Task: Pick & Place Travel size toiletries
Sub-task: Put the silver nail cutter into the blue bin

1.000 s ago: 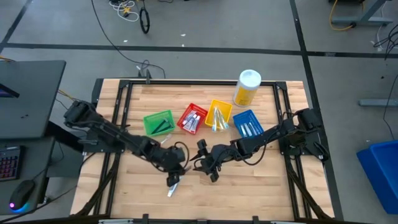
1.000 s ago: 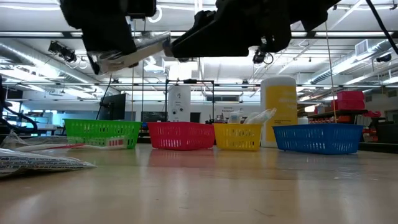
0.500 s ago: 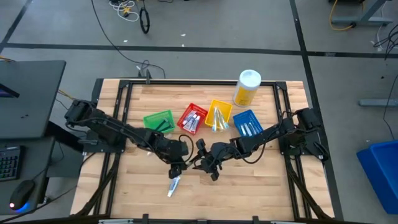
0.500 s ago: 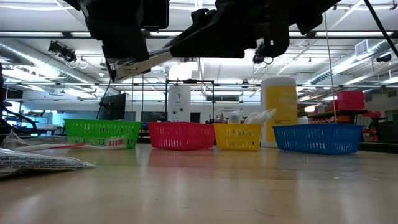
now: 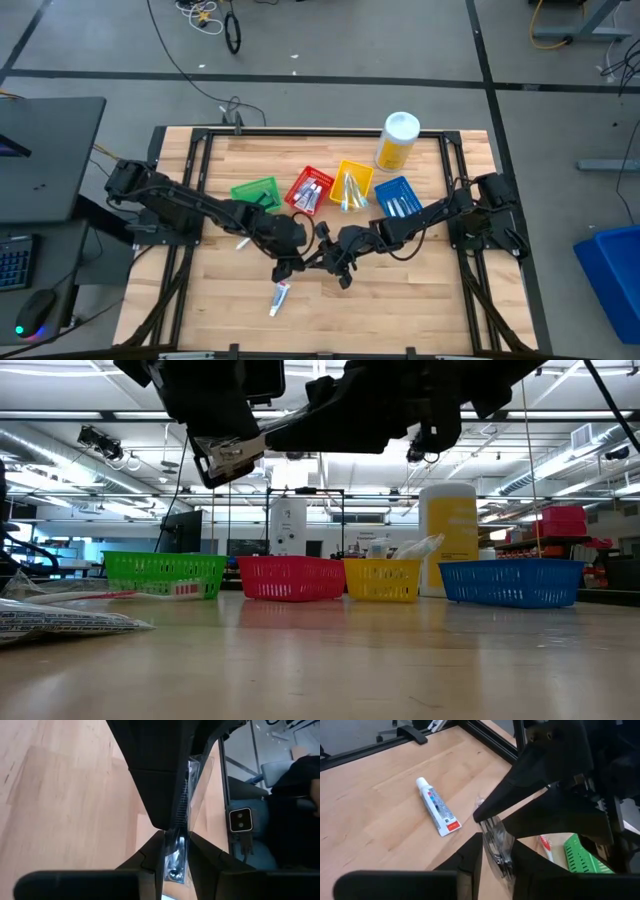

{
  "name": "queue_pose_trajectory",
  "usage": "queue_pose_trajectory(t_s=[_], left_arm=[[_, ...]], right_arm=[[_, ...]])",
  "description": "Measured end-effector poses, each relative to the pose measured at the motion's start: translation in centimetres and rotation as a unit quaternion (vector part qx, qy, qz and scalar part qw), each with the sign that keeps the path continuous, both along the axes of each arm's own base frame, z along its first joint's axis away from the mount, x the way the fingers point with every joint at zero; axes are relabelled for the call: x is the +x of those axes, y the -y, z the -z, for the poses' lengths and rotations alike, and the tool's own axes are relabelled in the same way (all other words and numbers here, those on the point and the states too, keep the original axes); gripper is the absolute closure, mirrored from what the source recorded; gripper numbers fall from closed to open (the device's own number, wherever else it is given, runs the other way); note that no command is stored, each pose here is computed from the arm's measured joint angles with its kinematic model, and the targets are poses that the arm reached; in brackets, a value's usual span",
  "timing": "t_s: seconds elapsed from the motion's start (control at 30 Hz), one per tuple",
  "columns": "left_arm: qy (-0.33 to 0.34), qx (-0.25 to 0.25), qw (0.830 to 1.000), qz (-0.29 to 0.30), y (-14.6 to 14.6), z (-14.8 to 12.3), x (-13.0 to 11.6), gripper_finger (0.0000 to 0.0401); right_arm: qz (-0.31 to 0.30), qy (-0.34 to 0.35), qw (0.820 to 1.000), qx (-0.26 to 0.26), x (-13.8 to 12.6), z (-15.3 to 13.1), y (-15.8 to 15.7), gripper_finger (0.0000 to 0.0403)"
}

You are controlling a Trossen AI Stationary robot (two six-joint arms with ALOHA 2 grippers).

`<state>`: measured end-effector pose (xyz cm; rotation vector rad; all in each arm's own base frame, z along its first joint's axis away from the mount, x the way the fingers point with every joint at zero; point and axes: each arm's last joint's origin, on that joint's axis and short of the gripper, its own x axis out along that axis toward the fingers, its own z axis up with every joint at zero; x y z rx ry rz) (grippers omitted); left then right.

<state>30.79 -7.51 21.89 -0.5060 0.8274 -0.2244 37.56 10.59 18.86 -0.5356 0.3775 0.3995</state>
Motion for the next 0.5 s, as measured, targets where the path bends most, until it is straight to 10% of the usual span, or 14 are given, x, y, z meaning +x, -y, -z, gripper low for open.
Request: queue_pose_trajectory(t_s=[0.5], left_arm=[[-0.002, -0.005, 1.000, -0.003, -0.14, 0.00, 0.03, 0.0325]], right_arm=[[-0.010, 0.003, 1.000, -0.005, -0.01, -0.01, -0.05, 0.0360]])
